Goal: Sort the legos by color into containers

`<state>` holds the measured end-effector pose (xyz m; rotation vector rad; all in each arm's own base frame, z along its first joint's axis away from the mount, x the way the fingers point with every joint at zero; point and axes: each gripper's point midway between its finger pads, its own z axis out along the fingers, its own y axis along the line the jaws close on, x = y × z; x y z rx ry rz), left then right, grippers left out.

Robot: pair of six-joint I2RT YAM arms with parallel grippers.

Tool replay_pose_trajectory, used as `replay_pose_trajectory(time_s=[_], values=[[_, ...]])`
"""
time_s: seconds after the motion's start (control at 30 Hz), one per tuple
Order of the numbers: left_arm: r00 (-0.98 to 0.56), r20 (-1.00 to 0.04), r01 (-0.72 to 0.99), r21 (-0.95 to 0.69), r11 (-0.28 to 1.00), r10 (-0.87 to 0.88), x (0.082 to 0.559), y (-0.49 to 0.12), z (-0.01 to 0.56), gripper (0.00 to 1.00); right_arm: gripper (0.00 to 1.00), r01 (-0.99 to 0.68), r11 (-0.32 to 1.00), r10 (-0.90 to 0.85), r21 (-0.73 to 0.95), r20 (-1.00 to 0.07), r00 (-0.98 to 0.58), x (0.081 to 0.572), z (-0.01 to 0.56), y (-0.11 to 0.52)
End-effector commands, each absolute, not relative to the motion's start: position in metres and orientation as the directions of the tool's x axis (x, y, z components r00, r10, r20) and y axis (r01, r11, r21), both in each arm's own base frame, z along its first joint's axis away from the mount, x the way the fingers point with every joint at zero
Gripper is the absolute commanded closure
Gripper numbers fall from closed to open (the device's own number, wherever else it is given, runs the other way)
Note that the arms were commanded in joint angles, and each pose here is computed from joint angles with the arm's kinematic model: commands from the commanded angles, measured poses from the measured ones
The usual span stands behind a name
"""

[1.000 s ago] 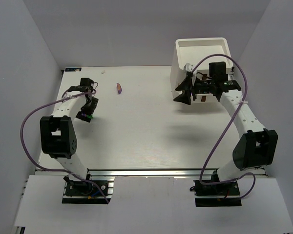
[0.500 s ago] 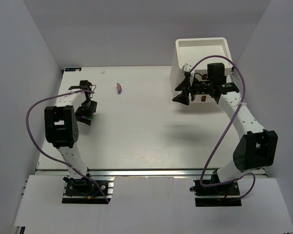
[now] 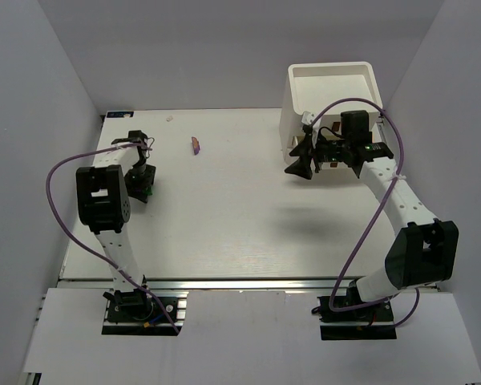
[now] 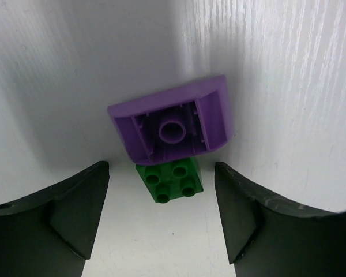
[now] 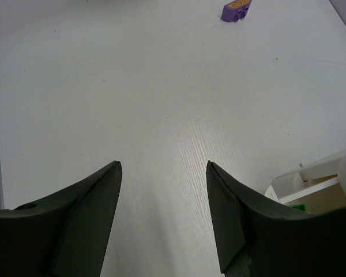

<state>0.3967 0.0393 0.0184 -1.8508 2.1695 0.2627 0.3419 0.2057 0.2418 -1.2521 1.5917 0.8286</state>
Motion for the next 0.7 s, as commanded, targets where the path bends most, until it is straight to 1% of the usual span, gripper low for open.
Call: replay_pose_trajectory(time_s=[0.0, 0.03, 0.07, 0.13, 0.17, 0.27, 0.37, 0.4, 0.43, 0.47, 0.5, 0.53, 0.57, 0.6, 0.63, 0.67], values=[[-0.117, -0.341, -0.989, -0.042, 0.139, -0.933, 0.401, 0.048, 0.019, 0.18, 0.34, -0.961, 0.265, -0.341, -0.079, -0.940, -0.017, 0.340, 0.257, 0.204], [-0.117, -0.340, -0.989, -0.042, 0.139, -0.933, 0.402, 0.048, 0.018, 0.21, 0.34, -0.961, 0.264, -0.342, -0.076, -0.939, -0.019, 0.339, 0.256, 0.204], [-0.109, -0.339, -0.991, -0.039, 0.130, -0.934, 0.400, 0.052, 0.018, 0.28, 0.34, -0.961, 0.264, -0.343, -0.078, -0.939, -0.018, 0.339, 0.257, 0.205], [-0.110, -0.333, -0.990, -0.043, 0.132, -0.937, 0.399, 0.050, 0.019, 0.38, 0.34, -0.961, 0.266, -0.343, -0.078, -0.939, -0.019, 0.339, 0.257, 0.204], [-0.112, -0.328, -0.990, -0.040, 0.132, -0.938, 0.397, 0.049, 0.017, 0.46, 0.34, -0.960, 0.268, -0.344, -0.079, -0.939, -0.019, 0.339, 0.256, 0.204], [-0.122, -0.302, -0.987, -0.065, 0.148, -0.946, 0.394, 0.043, 0.021, 0.56, 0.34, -0.960, 0.270, -0.346, -0.077, -0.938, -0.022, 0.340, 0.255, 0.203], [-0.160, -0.272, -0.973, -0.120, 0.198, -0.949, 0.396, 0.031, 0.032, 0.62, 0.34, -0.961, 0.266, -0.345, -0.081, -0.939, -0.017, 0.340, 0.256, 0.205], [-0.174, -0.266, -0.968, -0.130, 0.214, -0.948, 0.394, 0.029, 0.031, 0.67, 0.34, -0.959, 0.273, -0.346, -0.080, -0.938, -0.020, 0.341, 0.256, 0.203], [-0.218, -0.267, -0.951, -0.158, 0.266, -0.939, 0.395, 0.022, 0.041, 0.70, 0.34, -0.959, 0.271, -0.346, -0.083, -0.938, -0.017, 0.341, 0.256, 0.204], [-0.241, -0.245, -0.935, -0.202, 0.292, -0.939, 0.400, 0.015, 0.046, 0.72, 0.34, -0.959, 0.271, -0.346, -0.086, -0.938, -0.014, 0.341, 0.257, 0.204], [-0.282, -0.229, -0.919, -0.214, 0.331, -0.931, 0.397, 0.006, 0.046, 0.78, 0.34, -0.958, 0.272, -0.346, -0.089, -0.938, -0.011, 0.342, 0.257, 0.204], [-0.341, -0.225, -0.890, -0.236, 0.391, -0.912, 0.396, 0.001, 0.050, 0.82, 0.34, -0.957, 0.276, -0.345, -0.087, -0.938, -0.014, 0.342, 0.257, 0.203], [-0.373, -0.203, -0.843, -0.333, 0.422, -0.905, 0.406, -0.012, 0.068, 0.86, 0.34, -0.957, 0.275, -0.341, -0.095, -0.940, -0.005, 0.343, 0.259, 0.204], [-0.456, -0.190, -0.789, -0.366, 0.493, -0.870, 0.402, -0.022, 0.067, 0.92, 0.34, -0.955, 0.281, -0.339, -0.094, -0.941, -0.007, 0.344, 0.260, 0.203], [-0.508, -0.201, -0.728, -0.420, 0.542, -0.838, 0.406, -0.033, 0.076, 0.94, 0.34, -0.952, 0.297, -0.335, -0.082, -0.942, -0.024, 0.345, 0.261, 0.203], [-0.560, -0.205, -0.615, -0.546, 0.569, -0.803, 0.419, -0.051, 0.099, 0.98, 0.36, -0.947, 0.310, -0.330, -0.080, -0.944, -0.029, 0.346, 0.262, 0.202]])
